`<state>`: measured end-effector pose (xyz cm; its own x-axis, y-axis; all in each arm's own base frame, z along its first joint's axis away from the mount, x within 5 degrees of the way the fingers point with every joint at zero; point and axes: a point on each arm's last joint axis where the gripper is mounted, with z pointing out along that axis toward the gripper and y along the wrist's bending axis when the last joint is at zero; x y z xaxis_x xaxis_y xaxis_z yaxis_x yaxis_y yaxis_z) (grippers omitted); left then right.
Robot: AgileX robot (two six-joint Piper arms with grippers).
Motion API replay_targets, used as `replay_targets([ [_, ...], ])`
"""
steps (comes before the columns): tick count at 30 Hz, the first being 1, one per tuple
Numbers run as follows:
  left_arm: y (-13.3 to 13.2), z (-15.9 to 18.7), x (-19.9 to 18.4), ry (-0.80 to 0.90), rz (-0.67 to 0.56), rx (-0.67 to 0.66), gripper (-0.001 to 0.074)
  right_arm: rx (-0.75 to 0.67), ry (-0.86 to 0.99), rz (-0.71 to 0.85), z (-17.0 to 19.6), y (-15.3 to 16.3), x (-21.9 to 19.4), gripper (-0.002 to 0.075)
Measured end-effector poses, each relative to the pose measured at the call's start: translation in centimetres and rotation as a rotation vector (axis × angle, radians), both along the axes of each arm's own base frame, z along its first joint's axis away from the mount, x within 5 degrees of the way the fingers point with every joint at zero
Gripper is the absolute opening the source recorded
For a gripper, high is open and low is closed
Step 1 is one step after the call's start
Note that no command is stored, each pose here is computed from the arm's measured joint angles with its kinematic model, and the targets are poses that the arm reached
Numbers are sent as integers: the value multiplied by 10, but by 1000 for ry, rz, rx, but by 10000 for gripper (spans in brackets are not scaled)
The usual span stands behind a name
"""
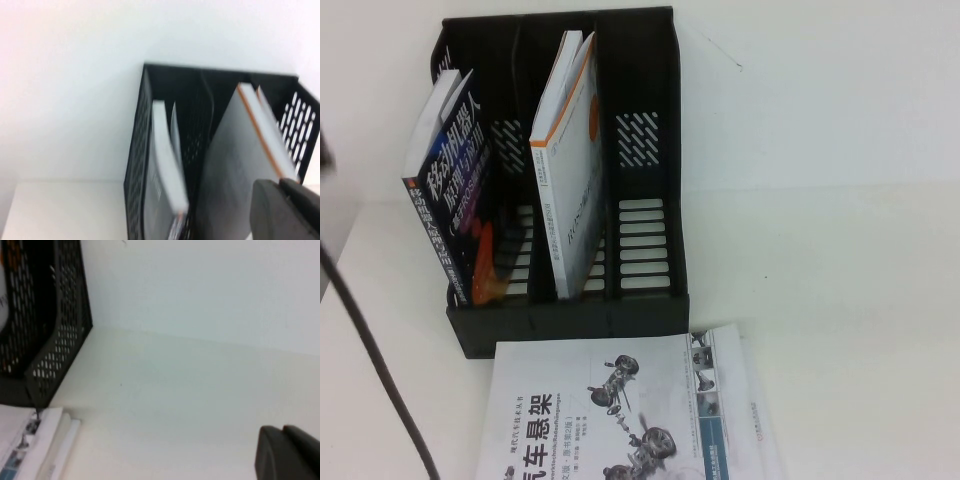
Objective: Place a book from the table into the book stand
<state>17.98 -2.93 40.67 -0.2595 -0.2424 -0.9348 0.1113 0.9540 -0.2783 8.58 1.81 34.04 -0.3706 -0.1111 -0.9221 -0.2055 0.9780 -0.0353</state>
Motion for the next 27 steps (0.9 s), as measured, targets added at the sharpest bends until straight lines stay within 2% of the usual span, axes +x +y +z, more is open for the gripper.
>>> replay_targets([
  [5,3,-51,-15,8,12,0,1,5,48,-21,-30,-4,-6,4],
  [9,5,-78,-20,29,18,3,1,18,102,-43,-54,-6,-8,4],
  [15,4,-93,-22,84,17,5,0,53,173,-85,-75,-6,-8,4],
  [21,3,-100,-25,173,4,3,-1,68,194,-104,-80,-6,-8,4],
  [27,3,-101,-25,186,2,1,-1,44,243,-142,-84,-10,-11,4],
])
